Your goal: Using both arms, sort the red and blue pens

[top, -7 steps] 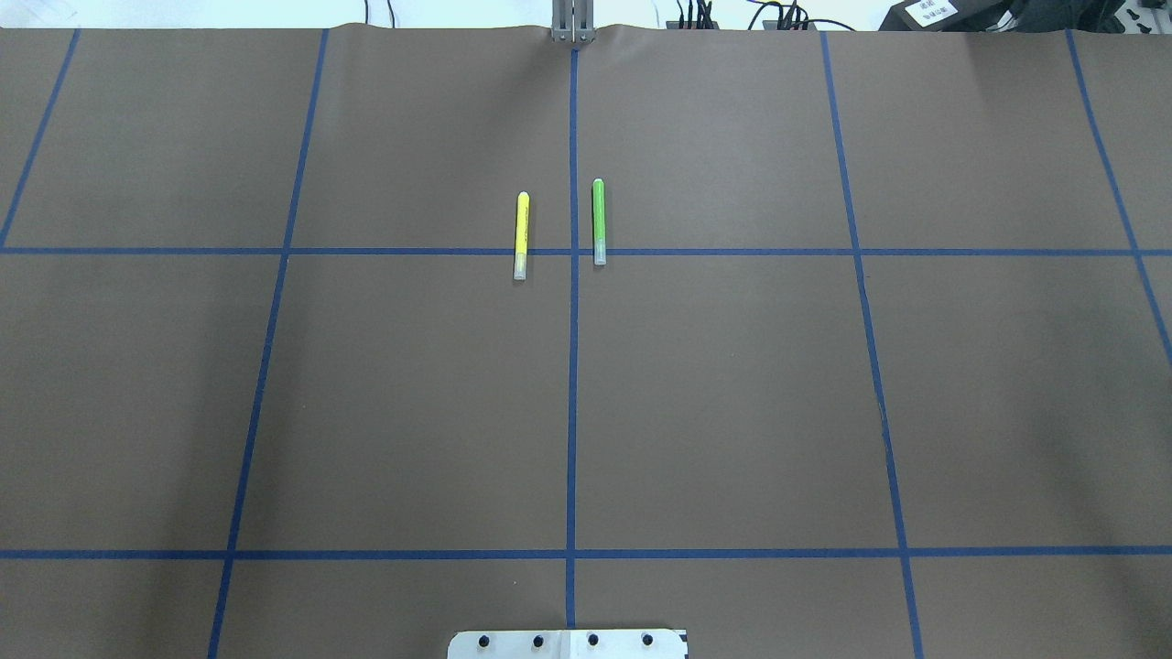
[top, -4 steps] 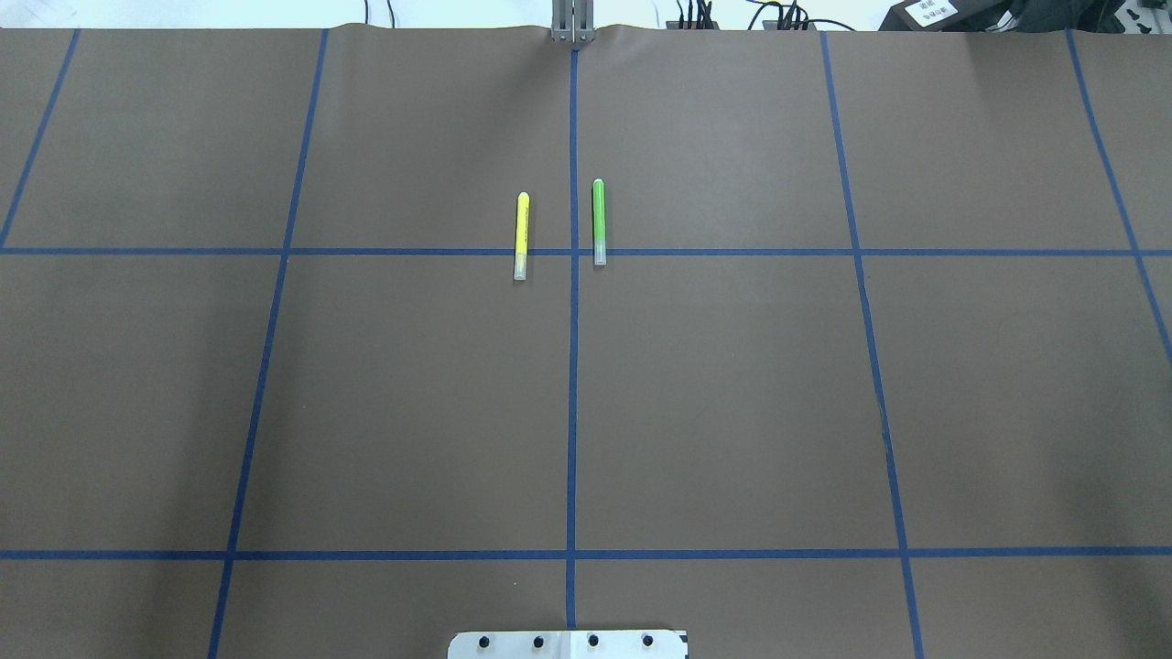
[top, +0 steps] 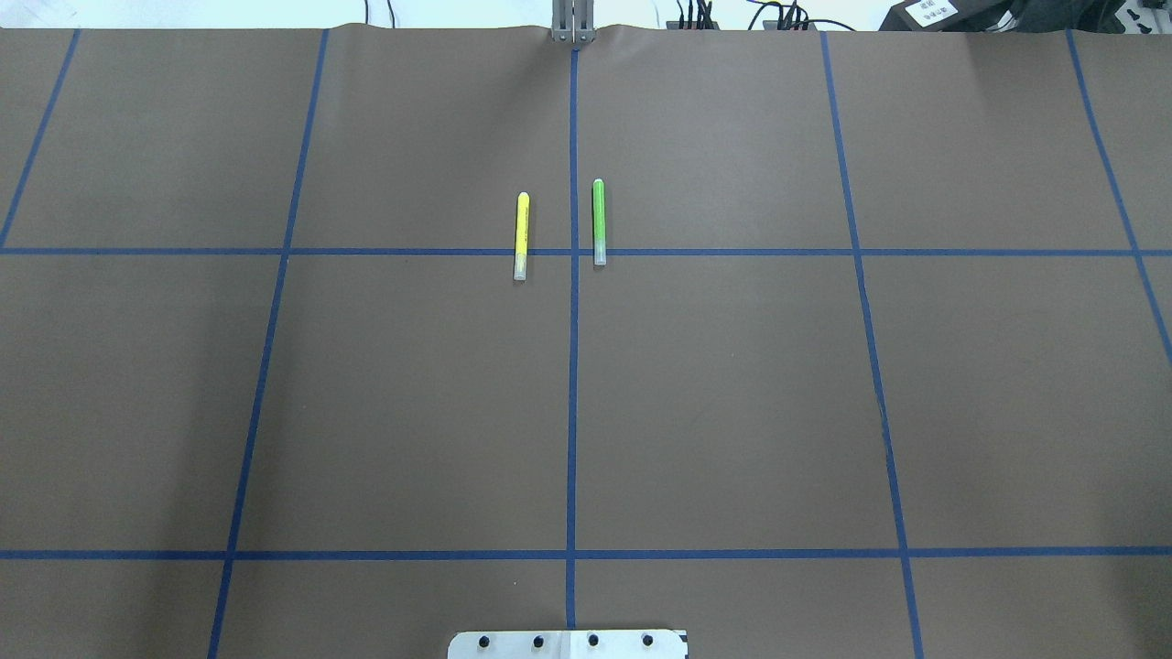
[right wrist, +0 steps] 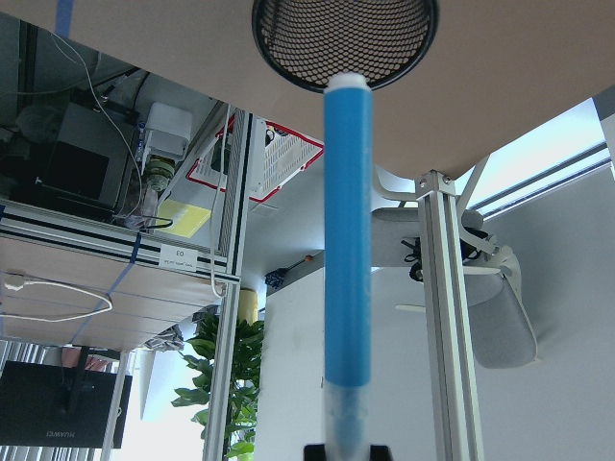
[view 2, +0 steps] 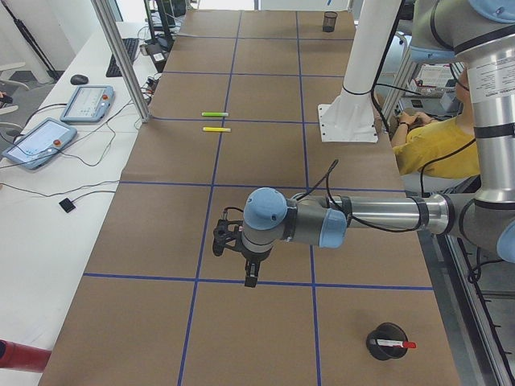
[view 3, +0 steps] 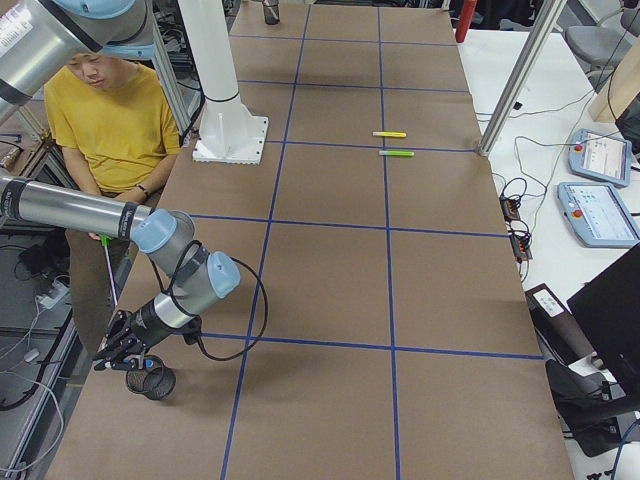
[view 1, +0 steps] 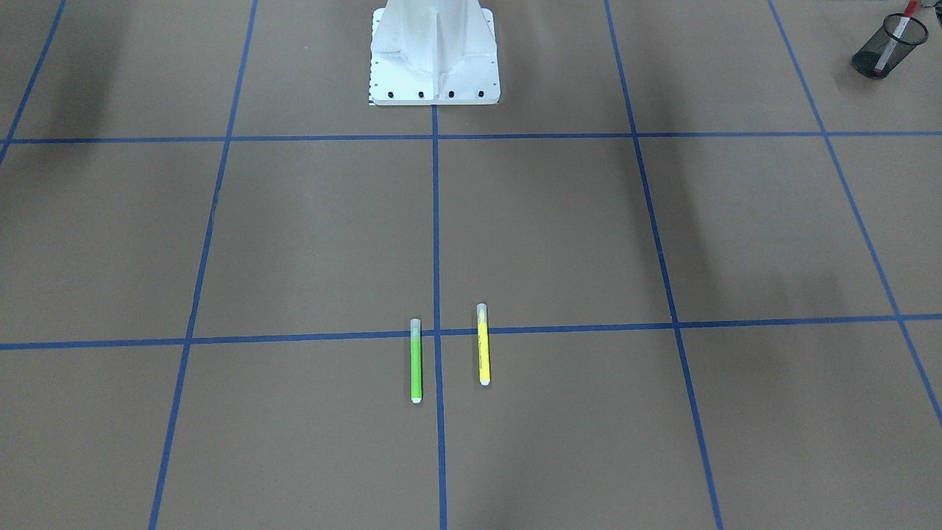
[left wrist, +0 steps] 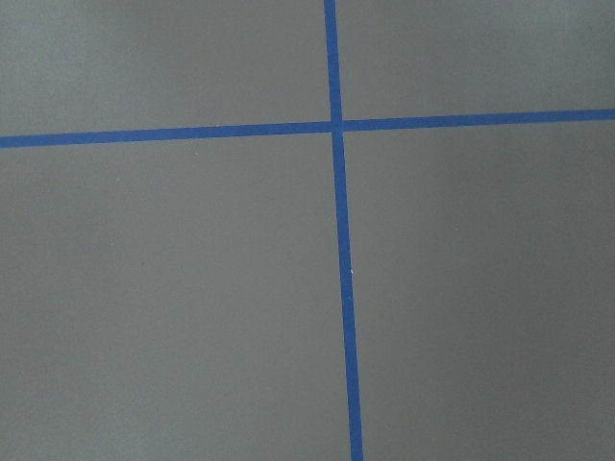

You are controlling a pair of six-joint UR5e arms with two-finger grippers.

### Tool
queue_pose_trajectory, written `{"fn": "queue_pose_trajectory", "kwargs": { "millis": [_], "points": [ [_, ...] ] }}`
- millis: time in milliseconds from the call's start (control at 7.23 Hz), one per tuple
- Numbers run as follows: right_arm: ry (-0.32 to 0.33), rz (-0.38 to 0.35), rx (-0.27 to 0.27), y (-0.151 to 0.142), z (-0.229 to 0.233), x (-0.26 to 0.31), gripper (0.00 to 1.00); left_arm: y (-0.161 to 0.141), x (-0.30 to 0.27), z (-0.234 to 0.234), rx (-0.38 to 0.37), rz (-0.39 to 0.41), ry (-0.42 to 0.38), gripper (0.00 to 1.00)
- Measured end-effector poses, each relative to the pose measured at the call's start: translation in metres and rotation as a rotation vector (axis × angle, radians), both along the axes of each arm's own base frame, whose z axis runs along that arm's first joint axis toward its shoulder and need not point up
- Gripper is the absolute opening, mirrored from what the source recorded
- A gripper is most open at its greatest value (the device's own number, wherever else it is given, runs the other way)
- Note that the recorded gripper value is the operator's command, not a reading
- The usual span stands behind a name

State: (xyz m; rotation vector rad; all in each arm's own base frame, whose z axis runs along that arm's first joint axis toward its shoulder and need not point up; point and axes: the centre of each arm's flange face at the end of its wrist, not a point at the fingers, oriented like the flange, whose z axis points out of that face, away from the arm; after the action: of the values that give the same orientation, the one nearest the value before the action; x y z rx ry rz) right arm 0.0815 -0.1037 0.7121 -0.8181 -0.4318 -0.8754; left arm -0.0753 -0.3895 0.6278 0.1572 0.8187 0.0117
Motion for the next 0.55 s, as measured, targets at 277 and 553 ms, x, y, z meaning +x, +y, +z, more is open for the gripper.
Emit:
{"fn": "queue_pose_trajectory", "kwargs": {
  "millis": [277,553],
  "points": [
    [-0.035,0.047,-0.017,0.006,0.014,-0.004,0.00,0.003,0.001,0.000,0.008,0.001,0.000,1.00],
    [-0.047,0.067,-0.033,0.011,0.022,-0.006,0.00,0.003,0.001,0.000,0.010,0.003,0.000,1.00]
  ]
}}
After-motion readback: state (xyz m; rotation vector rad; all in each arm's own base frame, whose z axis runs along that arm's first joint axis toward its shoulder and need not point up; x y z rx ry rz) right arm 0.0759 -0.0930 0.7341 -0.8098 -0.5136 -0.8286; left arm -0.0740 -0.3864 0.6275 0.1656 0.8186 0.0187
